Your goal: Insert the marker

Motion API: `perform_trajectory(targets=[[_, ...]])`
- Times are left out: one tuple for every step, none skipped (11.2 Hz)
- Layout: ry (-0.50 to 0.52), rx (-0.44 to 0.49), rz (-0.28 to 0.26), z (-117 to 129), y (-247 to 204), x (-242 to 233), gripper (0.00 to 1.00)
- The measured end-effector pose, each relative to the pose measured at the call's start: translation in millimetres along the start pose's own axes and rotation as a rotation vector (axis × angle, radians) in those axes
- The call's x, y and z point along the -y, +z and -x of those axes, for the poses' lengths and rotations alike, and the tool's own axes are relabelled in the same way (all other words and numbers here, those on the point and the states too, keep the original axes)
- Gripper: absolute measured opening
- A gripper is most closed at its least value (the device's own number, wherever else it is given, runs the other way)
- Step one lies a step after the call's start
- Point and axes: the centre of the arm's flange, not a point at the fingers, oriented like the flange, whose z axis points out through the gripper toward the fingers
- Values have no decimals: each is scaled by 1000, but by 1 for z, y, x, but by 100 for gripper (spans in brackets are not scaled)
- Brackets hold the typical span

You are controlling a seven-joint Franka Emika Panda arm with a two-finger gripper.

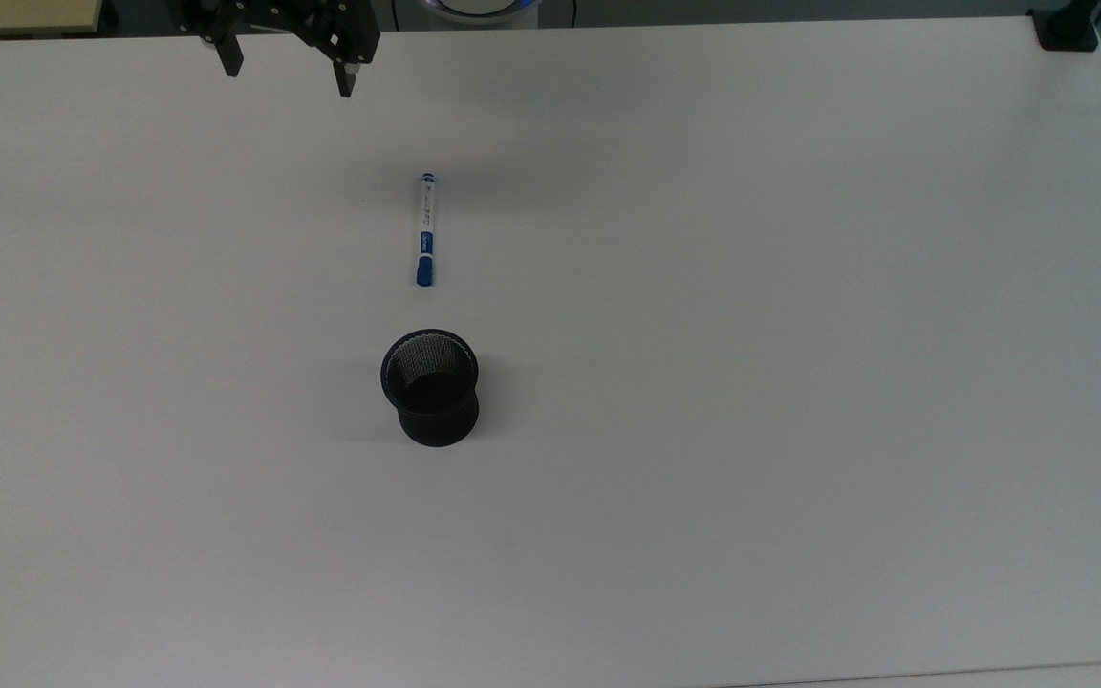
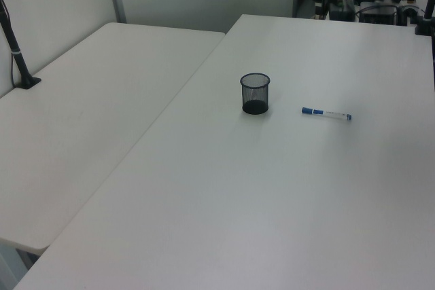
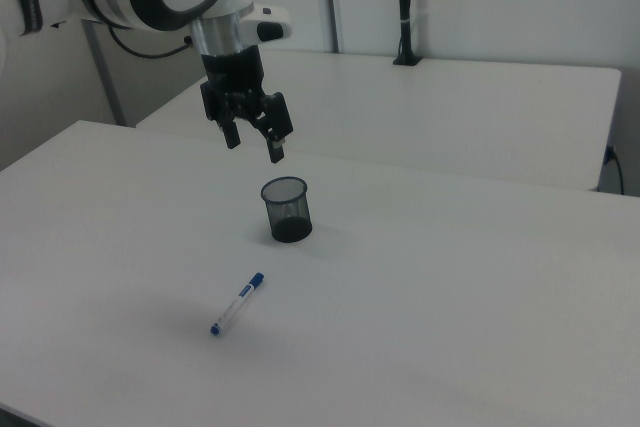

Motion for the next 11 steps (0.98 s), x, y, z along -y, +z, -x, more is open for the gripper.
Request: perform_trajectory(targets=[[0,1,0,0,1,0,100],[4,1,0,0,0,-2,100],[12,-1,1,0,0,-7,100],[19,-6,2,-1,-3,-12,100],[22,-11,2,-1,-5,-14,100],[22,-13,2,-1,-6,-14,100],[21,-12,2,-1,-6,-13,100],[20,-11,2,-1,-5,-12,100],[19,-10,2,-2,-4,-12,100],[18,-10,2,-2,-4,-11,100],[18,-9,2,-2,-4,-11,100]])
